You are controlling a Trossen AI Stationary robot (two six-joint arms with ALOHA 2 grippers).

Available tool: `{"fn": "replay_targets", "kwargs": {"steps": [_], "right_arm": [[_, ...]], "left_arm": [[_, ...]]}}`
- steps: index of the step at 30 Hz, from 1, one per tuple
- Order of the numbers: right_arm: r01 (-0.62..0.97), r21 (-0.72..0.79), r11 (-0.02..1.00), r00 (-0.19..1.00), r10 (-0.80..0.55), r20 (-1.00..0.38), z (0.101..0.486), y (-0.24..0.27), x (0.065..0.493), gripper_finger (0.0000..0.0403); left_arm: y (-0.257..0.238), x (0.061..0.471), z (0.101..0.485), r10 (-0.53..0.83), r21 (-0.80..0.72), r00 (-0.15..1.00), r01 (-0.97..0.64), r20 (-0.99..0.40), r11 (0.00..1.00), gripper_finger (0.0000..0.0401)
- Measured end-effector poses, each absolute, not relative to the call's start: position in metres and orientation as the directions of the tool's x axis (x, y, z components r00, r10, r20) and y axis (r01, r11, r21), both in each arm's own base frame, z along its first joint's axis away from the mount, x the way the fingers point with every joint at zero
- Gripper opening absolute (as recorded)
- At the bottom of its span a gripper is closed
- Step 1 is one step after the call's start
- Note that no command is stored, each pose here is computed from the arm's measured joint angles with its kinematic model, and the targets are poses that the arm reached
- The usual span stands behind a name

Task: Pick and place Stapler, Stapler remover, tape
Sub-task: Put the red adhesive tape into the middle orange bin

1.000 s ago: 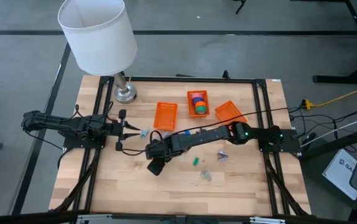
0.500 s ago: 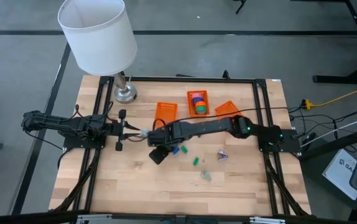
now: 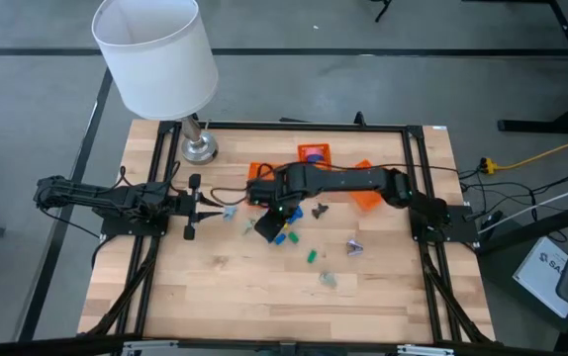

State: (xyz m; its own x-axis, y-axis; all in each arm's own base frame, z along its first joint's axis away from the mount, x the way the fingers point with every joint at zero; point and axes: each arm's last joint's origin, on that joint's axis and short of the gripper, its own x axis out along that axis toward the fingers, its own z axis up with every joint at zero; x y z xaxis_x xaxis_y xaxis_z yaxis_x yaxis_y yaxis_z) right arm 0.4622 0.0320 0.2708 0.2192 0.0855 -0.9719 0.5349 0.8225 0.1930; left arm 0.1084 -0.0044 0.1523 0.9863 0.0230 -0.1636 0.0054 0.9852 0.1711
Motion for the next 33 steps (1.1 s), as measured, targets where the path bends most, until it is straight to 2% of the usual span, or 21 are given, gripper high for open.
{"fn": "replay_targets", "kwargs": {"steps": [9,13,19,25,33], "right_arm": [[0.518,0.131,0.845,0.214,0.020,-0.977,0.317,-0.004,0.430,0.0106],[0.512,0.075,0.856,0.171,-0.016,-0.985,0.331,-0.014,0.413,0.0106],[0.501,0.042,0.865,0.195,-0.066,-0.979,0.346,-0.029,0.396,0.0106],[0.474,0.013,0.880,0.126,-0.053,-0.991,0.336,-0.048,0.375,0.0106],[0.382,0.081,0.920,0.159,0.021,-0.987,0.309,-0.073,0.356,0.0106]], "left_arm": [[-0.004,0.108,0.152,0.023,0.171,0.986,0.005,-0.164,0.985,0.0079],[-0.004,0.108,0.152,0.023,0.171,0.986,0.005,-0.163,0.985,0.0079],[-0.004,0.108,0.152,0.023,0.171,0.986,0.005,-0.163,0.985,0.0078],[-0.004,0.108,0.152,0.023,0.171,0.986,0.005,-0.164,0.985,0.0078],[-0.004,0.108,0.152,0.023,0.171,0.986,0.005,-0.164,0.985,0.0079]]}}
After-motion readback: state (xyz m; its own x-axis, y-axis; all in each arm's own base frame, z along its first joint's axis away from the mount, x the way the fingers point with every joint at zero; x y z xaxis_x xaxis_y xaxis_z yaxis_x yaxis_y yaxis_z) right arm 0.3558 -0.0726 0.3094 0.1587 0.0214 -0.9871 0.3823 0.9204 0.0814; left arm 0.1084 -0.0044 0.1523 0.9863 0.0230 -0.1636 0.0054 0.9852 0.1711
